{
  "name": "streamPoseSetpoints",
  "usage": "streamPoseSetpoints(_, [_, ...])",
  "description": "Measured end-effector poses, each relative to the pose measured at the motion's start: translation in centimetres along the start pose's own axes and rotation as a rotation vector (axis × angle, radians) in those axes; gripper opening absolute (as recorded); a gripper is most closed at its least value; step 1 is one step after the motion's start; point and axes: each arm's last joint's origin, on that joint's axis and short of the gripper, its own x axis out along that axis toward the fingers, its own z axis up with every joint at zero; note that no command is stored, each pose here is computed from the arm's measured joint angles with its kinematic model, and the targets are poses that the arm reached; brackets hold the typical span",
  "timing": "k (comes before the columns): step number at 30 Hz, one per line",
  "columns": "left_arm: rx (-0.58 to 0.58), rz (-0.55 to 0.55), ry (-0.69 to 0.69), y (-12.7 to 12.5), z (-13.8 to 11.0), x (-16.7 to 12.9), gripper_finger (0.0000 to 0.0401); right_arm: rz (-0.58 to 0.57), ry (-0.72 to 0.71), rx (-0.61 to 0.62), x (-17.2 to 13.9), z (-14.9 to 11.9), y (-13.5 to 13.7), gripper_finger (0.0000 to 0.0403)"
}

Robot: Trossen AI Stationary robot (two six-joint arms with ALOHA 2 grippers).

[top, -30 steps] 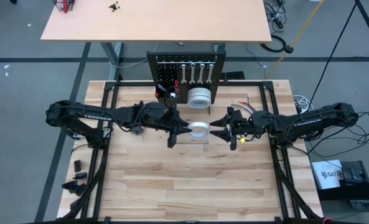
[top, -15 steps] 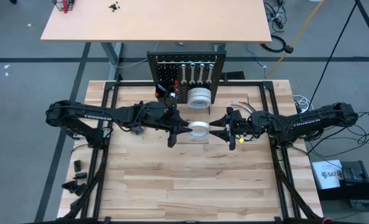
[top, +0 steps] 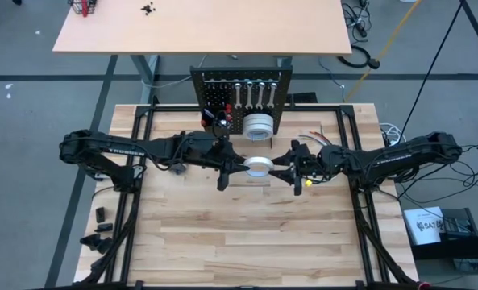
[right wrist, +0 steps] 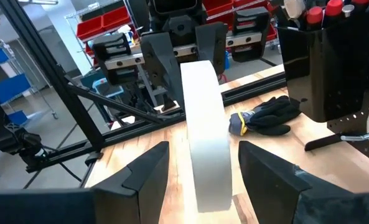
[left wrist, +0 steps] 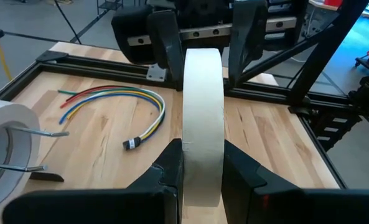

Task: Hang tools onto peg board
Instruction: Hang the white tape on the peg board

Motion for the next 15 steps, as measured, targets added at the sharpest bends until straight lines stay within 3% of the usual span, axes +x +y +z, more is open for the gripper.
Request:
streamPoseSetpoints(8, [0.000,-0.001,0.000,0.00,-0.01,0.00,0.0061,0.007,0.001,0.008,0.63,-0.36,-0.03,0.0184])
streamPoseSetpoints(15, [-0.001,0.000,0.006,0.01,-0.08,0.01,0.0061,0.005,0.004,0.003,0.66,-0.41,-0.05,0.0130])
